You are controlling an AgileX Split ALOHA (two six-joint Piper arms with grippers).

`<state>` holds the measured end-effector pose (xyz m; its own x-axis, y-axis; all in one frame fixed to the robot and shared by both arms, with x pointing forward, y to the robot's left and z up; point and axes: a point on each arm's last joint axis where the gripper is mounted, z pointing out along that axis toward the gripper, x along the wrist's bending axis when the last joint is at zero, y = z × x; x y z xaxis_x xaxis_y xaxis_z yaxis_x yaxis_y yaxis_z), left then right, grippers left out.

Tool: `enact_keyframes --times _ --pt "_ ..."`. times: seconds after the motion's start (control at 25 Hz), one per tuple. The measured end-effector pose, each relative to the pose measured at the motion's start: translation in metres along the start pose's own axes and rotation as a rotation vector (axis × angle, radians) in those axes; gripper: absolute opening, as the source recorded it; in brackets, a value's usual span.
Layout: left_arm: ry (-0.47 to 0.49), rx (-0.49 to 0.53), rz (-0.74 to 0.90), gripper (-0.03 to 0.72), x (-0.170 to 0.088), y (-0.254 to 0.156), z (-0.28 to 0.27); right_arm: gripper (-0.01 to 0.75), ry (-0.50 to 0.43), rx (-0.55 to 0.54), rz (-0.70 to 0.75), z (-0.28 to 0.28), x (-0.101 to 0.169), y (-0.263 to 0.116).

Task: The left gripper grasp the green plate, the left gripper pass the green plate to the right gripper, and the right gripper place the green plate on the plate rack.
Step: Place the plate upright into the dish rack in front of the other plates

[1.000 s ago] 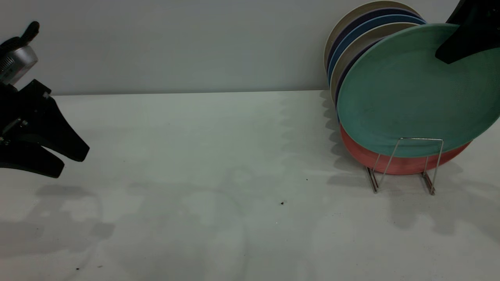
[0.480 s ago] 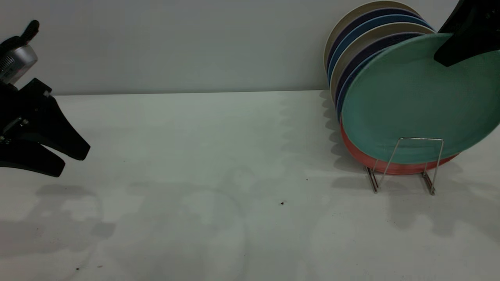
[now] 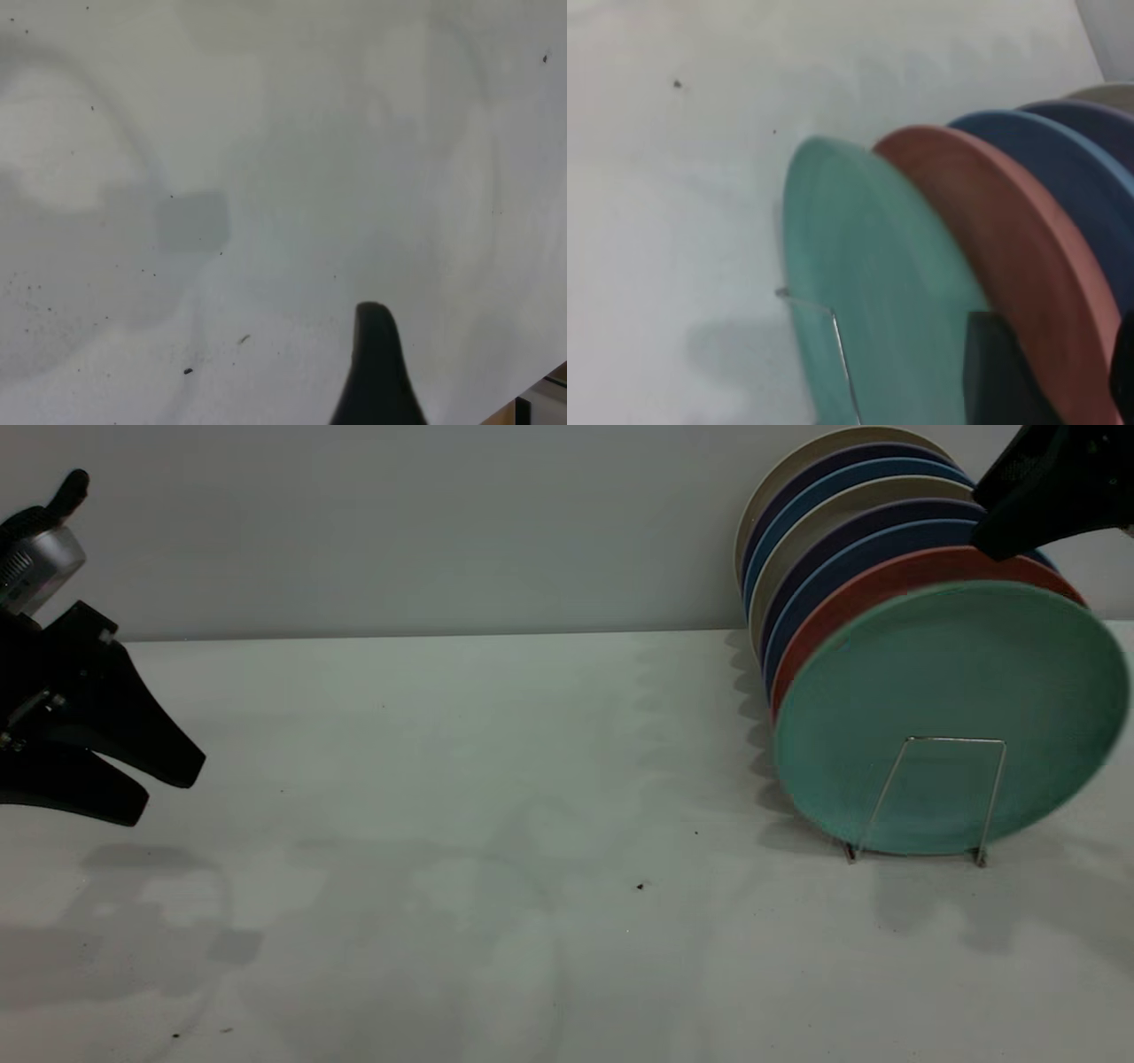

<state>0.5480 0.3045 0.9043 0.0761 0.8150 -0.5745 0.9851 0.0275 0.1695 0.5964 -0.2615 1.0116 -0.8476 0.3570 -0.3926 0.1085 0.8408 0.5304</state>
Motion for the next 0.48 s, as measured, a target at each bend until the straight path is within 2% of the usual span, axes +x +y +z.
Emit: enact_keyframes --times 0.12,0.24,0.36,0.48 --pt "-0.001 0.001 0.000 0.568 -0.0001 -0.0001 0.0000 0.338 -0.002 -0.001 0.028 0.0000 -0.0002 0.0001" --pt "0.000 0.000 0.000 0.568 0.0000 0.0000 0.0000 0.339 -0.004 -0.007 0.153 0.0000 -0.0004 0.0006" --pt "0.015 -0.006 0.004 0.568 0.0014 0.0006 0.0000 0.340 0.002 -0.018 0.474 0.0000 -0.0002 0.0016" --pt "0.042 -0.003 0.020 0.568 0.0038 0.0004 -0.0001 0.340 0.038 0.004 0.883 -0.0001 0.0032 0.0011"
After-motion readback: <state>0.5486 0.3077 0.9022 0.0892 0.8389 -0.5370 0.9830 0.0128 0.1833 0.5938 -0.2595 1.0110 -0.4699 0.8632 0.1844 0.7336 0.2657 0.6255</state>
